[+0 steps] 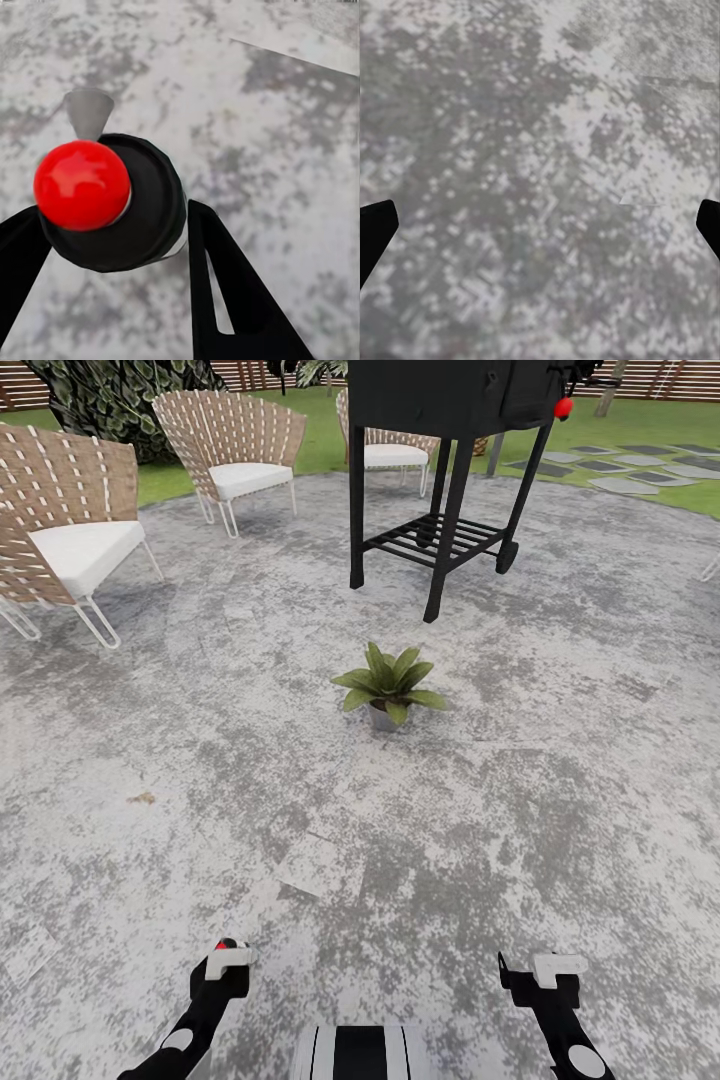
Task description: Pick up the pesticide atomizer in the garden and spray insectifuge to fully cover both potted plants in the garden.
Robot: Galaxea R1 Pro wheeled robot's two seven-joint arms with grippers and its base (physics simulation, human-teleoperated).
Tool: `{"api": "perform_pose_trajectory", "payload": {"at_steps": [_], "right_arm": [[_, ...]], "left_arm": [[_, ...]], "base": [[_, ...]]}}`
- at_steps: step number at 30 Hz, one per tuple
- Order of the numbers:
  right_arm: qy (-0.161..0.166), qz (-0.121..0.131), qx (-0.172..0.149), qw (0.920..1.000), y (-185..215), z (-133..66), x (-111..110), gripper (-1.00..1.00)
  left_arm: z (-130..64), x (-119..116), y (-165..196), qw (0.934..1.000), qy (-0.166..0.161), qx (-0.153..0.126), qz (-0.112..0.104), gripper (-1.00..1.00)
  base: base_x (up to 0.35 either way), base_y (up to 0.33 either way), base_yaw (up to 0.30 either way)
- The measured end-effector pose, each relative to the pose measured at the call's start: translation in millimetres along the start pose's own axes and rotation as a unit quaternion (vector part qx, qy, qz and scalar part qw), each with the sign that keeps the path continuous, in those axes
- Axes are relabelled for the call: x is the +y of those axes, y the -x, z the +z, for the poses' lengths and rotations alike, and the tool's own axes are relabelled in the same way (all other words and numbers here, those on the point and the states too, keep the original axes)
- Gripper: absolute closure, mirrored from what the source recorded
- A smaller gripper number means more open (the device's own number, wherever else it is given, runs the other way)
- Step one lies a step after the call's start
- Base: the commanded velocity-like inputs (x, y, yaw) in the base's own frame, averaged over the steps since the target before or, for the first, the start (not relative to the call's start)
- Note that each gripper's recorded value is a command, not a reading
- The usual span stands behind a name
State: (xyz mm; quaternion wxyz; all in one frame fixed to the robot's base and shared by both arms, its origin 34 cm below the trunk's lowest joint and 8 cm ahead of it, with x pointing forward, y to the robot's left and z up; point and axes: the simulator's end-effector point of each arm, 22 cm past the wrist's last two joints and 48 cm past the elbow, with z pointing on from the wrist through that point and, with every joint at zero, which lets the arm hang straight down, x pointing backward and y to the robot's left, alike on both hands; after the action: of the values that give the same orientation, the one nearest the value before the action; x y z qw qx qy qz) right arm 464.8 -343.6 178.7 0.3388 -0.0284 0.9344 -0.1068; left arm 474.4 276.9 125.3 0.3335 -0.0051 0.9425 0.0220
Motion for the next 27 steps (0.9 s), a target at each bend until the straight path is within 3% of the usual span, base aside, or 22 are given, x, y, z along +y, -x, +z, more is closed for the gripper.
{"api": "perform_pose_trajectory", "payload": {"at_steps": [9, 27], "right_arm": [[0.000, 0.000, 0.000, 1.0000, 0, 0.0, 0, -1.00], [-0.004, 0.008, -0.036, 0.9993, 37, -8.7, -5, -1.00]], "left_arm": [[0.5, 0, 2, 1.0000, 0.000, -0.003, 0.000, 1.00], [-7.1, -3, 43, 0.9993, -0.002, -0.037, -0.003, 1.00]], "base": [[0.000, 0.000, 0.000], [0.000, 0.000, 0.000]]}}
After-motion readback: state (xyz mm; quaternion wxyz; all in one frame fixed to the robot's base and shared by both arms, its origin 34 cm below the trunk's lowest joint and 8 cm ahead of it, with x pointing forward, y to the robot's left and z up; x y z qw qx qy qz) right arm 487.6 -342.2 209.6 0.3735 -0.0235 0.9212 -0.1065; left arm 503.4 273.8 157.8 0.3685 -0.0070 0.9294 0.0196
